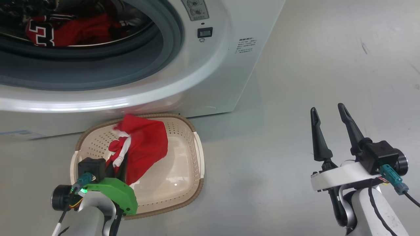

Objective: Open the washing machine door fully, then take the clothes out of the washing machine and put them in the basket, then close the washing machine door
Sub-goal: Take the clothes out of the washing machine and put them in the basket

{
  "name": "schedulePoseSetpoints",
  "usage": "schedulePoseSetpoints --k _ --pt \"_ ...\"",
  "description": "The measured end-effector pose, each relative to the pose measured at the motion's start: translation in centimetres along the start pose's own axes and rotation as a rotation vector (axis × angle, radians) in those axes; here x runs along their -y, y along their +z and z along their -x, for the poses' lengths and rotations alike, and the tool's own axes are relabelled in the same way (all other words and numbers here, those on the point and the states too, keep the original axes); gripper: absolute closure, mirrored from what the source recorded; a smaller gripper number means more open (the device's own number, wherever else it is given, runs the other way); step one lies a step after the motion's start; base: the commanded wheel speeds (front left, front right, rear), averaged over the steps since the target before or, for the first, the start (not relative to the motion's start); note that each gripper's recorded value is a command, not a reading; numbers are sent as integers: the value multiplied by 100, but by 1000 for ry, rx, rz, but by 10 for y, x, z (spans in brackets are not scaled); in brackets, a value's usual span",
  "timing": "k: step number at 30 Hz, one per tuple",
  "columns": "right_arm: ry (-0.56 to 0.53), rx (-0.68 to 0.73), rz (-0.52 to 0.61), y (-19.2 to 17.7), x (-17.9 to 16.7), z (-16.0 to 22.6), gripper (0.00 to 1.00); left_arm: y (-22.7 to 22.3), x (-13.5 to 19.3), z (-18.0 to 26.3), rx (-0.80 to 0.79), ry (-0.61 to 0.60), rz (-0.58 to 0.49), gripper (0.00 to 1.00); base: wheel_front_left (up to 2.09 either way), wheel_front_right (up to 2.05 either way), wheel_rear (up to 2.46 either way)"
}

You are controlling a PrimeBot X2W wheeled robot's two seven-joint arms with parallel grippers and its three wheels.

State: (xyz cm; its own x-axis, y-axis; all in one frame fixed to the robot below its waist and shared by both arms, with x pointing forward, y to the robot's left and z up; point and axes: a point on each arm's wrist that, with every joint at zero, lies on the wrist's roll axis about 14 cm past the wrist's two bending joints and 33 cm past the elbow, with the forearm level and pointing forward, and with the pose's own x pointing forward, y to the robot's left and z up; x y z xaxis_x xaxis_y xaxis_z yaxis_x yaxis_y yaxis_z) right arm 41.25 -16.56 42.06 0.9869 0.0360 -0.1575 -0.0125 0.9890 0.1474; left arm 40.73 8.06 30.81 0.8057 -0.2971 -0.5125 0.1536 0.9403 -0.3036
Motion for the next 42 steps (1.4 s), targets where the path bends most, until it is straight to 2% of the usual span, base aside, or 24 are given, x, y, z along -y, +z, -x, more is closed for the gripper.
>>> schedulePoseSetpoints --k 5,6,7,8,16,25,34,42 --pt "-20 -4 -4 -2 6 -2 0 -18 -2 -11 -82 4 22 100 0 0 0" --pt "-24 -5 -3 -2 8 -2 0 -21 -2 -14 -92 4 25 55 0 0 0" --pt "-31 -6 -2 -2 10 -2 0 -23 -2 -16 -107 4 29 16 0 0 0" --pt "-39 -7 0 -2 12 -2 0 -26 -1 -18 -118 1 27 0 0 0 0" --pt "-63 -19 3 -6 20 -1 0 -28 -2 -25 -135 2 29 0 0 0 0" --pt "-54 -5 4 -1 17 -3 0 -5 -12 -18 -26 30 21 0 0 0 0" --pt "-14 18 17 8 7 -2 0 49 -21 -4 153 73 5 0 0 0 0" --pt "29 36 17 16 -8 7 0 116 -15 21 356 73 -47 0 0 0 0"
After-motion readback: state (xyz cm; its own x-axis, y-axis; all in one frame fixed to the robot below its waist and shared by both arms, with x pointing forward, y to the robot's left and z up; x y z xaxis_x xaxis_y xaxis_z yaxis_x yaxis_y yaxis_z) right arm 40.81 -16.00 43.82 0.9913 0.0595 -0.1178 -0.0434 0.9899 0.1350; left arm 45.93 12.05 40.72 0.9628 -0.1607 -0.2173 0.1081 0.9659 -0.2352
